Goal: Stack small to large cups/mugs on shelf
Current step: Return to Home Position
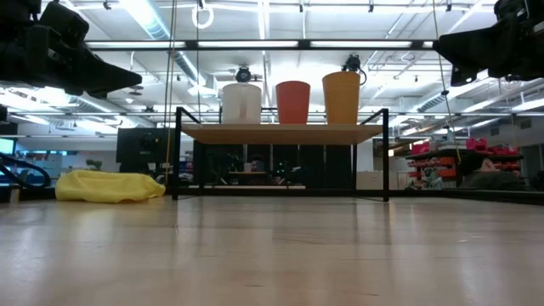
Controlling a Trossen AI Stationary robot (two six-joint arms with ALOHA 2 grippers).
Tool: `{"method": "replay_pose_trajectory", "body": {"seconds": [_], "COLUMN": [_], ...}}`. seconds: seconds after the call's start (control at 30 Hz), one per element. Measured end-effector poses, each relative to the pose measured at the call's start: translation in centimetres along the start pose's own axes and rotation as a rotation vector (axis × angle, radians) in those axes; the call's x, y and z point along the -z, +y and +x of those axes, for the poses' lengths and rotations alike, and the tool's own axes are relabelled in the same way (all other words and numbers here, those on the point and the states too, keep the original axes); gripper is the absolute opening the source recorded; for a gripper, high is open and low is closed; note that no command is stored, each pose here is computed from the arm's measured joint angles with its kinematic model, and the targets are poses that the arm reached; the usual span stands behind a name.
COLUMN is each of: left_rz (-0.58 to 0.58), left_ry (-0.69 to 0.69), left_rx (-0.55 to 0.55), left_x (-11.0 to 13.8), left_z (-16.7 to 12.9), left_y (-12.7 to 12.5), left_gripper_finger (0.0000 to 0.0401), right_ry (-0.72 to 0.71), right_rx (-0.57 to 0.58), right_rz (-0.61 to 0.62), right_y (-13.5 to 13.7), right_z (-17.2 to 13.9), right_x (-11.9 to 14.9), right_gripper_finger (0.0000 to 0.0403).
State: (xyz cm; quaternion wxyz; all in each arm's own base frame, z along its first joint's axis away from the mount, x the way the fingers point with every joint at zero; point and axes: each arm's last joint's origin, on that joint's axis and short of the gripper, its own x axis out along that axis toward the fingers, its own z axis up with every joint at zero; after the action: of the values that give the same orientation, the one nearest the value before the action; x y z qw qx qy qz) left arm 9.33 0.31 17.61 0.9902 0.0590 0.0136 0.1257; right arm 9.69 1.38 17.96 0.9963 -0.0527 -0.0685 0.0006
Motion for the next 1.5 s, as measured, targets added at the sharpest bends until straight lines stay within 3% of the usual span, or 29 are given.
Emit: {"method": "replay_pose_trajectory", "body": {"seconds": [0.4,1.5], "left_rz": [0.0,0.0], "left_ry": [0.0,0.0], "left_rx": [0.0,0.0], "left_x": [0.0,-0.01], "left_z": [0.0,0.0], "left_y": [0.0,0.0], "left_gripper_finger": [0.0023,0.0035], "right_ry": [-0.001,-0.001], "right_rx": [0.0,0.0], "right_rz": [0.0,0.0], "right_y": [0.0,0.0], "right_z": [0.0,0.0], "right_x": [-0.01,-0.01], "right_gripper_finger": [0.0071,0.0071]}}
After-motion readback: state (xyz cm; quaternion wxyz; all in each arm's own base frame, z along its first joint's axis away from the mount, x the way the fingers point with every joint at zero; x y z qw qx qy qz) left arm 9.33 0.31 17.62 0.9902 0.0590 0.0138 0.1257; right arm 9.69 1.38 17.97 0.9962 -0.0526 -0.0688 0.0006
